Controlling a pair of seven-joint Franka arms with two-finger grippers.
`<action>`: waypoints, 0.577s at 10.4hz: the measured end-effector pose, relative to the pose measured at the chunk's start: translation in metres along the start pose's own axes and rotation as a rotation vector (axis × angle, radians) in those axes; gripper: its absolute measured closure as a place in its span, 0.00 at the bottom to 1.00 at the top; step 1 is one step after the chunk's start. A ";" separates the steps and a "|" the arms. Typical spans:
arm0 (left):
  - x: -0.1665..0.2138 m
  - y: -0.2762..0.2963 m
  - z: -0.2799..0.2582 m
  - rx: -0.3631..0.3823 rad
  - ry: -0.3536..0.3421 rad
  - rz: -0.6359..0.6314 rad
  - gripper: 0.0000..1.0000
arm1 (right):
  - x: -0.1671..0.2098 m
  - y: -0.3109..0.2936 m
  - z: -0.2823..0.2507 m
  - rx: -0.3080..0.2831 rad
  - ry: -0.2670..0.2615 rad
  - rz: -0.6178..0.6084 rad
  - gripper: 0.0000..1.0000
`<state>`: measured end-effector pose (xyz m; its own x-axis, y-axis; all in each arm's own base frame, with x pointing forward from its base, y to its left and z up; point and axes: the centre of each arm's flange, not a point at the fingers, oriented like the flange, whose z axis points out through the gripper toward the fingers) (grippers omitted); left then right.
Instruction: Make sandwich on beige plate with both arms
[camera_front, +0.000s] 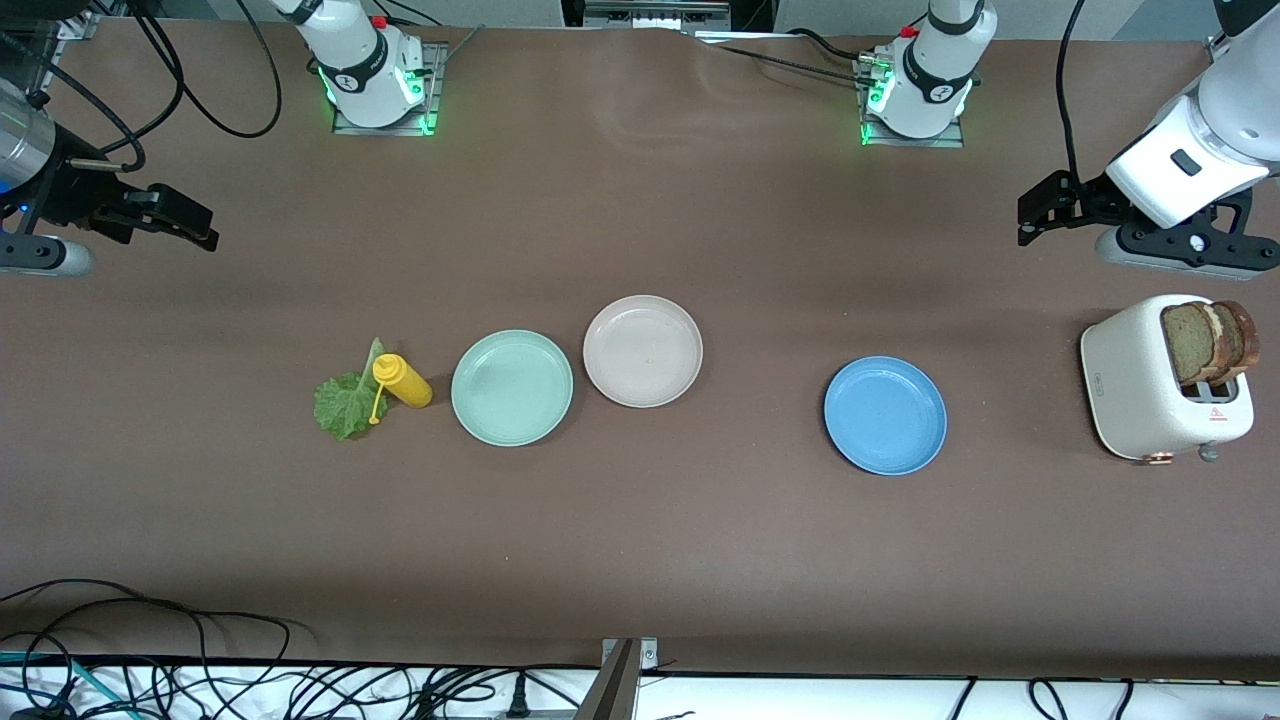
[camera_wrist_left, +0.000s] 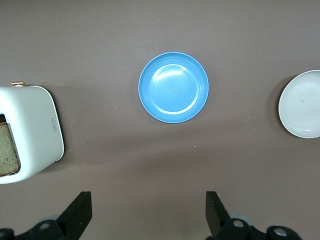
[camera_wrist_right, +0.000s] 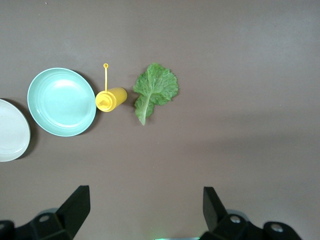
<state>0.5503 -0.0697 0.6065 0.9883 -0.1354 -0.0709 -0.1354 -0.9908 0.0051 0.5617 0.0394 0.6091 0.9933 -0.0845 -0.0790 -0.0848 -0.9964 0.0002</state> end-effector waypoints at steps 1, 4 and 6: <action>0.000 0.000 0.001 0.000 -0.001 0.000 0.00 | 0.000 0.002 0.000 -0.001 -0.005 0.003 0.00; 0.001 0.001 0.001 0.000 -0.002 0.002 0.00 | -0.001 0.008 0.001 -0.002 -0.017 0.014 0.00; 0.001 0.000 0.001 0.000 -0.002 0.001 0.00 | -0.001 0.008 0.001 -0.005 -0.017 0.015 0.00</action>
<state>0.5508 -0.0701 0.6054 0.9880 -0.1361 -0.0731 -0.1361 -0.9907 0.0054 0.5602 0.0313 0.6077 0.9904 -0.0992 -0.0961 -0.0990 -0.9951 0.0066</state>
